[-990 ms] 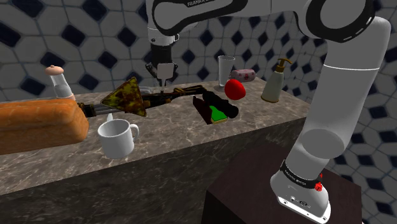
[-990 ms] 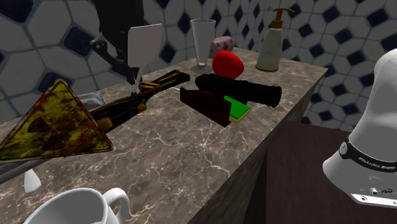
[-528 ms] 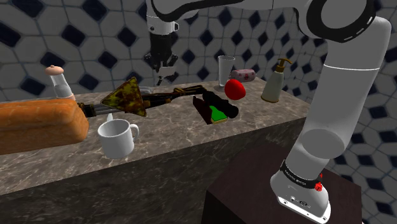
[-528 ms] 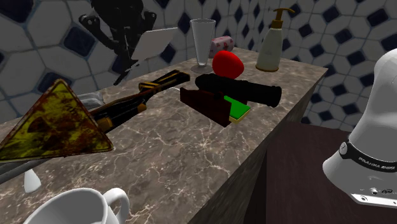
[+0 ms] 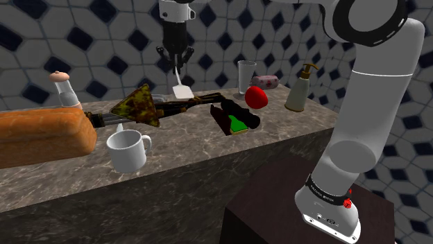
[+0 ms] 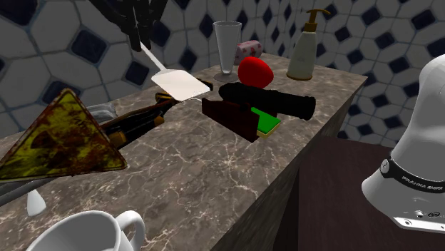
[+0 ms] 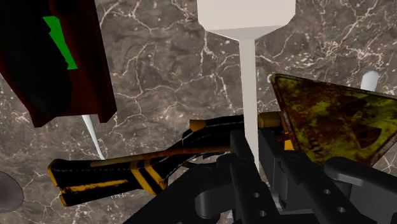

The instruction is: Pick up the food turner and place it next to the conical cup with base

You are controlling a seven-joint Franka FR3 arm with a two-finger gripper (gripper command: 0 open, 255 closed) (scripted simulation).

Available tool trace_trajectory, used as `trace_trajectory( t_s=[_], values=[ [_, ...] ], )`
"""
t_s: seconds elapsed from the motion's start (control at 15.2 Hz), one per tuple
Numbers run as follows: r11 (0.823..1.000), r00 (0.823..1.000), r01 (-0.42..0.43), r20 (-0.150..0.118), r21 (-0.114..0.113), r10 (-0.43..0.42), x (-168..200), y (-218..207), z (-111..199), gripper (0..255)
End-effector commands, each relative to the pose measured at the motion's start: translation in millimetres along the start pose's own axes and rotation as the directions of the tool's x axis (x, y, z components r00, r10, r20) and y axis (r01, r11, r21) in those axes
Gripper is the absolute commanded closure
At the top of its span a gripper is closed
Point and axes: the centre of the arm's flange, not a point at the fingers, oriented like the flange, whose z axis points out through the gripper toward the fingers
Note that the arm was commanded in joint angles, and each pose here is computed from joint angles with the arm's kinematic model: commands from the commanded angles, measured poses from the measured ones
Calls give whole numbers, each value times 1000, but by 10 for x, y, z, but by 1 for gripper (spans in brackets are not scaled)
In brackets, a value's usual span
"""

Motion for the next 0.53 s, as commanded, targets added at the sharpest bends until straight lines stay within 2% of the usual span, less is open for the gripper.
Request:
trace_trajectory(
  t_s=[0.0, 0.46],
  values=[
    [1000, 1000, 0, 0, 0, 0, 4, 0, -105, 255],
    [1000, 1000, 0, 0, 0, 0, 26, -2, -437, 255]
  ],
)
